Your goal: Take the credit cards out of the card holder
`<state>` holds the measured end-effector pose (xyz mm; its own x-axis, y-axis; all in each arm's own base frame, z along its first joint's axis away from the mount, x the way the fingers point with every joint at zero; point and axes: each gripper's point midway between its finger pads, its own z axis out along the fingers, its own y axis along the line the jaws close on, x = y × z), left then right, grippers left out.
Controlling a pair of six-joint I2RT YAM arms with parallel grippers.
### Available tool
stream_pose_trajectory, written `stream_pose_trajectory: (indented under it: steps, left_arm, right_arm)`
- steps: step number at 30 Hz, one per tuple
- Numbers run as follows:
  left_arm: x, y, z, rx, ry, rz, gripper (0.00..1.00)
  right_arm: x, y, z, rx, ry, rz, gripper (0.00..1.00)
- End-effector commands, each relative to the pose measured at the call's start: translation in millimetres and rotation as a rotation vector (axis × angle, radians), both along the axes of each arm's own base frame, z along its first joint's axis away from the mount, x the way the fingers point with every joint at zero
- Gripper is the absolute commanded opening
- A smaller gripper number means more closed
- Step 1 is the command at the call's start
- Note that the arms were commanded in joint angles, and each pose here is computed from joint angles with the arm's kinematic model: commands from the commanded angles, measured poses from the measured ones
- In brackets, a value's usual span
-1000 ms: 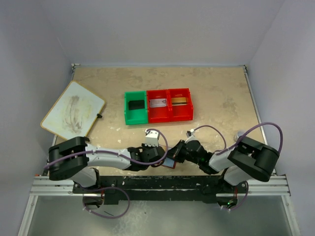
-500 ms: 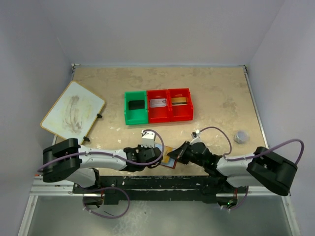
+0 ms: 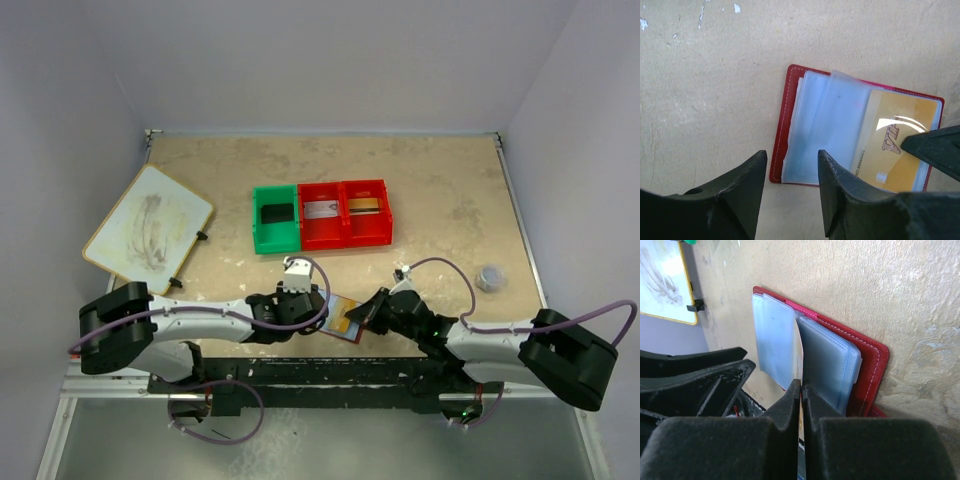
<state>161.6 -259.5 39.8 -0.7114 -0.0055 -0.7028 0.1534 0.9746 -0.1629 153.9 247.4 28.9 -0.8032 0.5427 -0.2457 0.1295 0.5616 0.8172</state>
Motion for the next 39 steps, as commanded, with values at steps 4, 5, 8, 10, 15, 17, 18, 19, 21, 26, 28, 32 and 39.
stream_pose_trajectory:
  steps: [4,5,8,10,15,17,18,19,21,26,28,32,39]
  left_arm:
    - [9.6,-30.6,14.0,-0.078,0.022,-0.101,0.42]
    - [8.1,-32.5,11.4,-0.076,0.033,-0.110,0.41]
    - [4.0,-29.9,-1.8,-0.048,0.068,-0.112,0.38]
    - [1.8,-26.5,-8.7,-0.034,0.090,-0.111,0.35]
    - [-3.8,-28.8,-20.4,-0.040,0.131,-0.131,0.30]
    - [-3.6,-30.1,-21.1,-0.045,0.137,-0.120,0.23]
    - [-3.0,-32.5,-19.0,-0.059,0.136,-0.115,0.20]
    - [-2.4,-38.0,-14.5,-0.088,0.132,-0.119,0.17]
    - [-3.4,-50.1,-5.3,-0.145,0.130,-0.145,0.09]
    - [1.9,-52.2,9.0,-0.149,0.100,-0.140,0.00]
    - [4.5,-42.7,7.8,-0.118,0.086,-0.111,0.00]
    - [9.3,-12.3,0.5,-0.028,0.052,-0.026,0.00]
    - [7.0,19.6,-6.5,0.003,0.035,0.054,0.00]
  right_arm:
    - [6.7,-7.2,-5.4,-0.055,-0.012,-0.030,0.04]
    - [6.8,-7.1,-5.2,-0.055,-0.012,-0.030,0.04]
    - [6.5,-7.1,-5.6,-0.057,-0.012,-0.028,0.04]
    - [6.5,-7.1,-5.6,-0.058,-0.013,-0.027,0.04]
    - [5.3,-7.9,-8.1,-0.062,-0.008,-0.024,0.05]
    - [5.1,-7.0,-7.8,-0.059,-0.008,-0.021,0.05]
    - [5.2,-7.0,-8.3,-0.060,-0.008,-0.020,0.05]
    - [5.2,-6.3,-8.1,-0.059,-0.008,-0.017,0.05]
    - [5.2,-5.0,-8.6,-0.058,-0.007,-0.013,0.05]
    - [5.3,-3.0,-11.6,-0.070,0.002,-0.004,0.05]
    - [5.6,-3.7,-12.1,-0.072,0.005,-0.010,0.05]
    - [7.0,-8.4,-12.2,-0.089,-0.001,-0.026,0.05]
    - [8.1,-19.8,-11.3,-0.128,-0.016,-0.048,0.06]
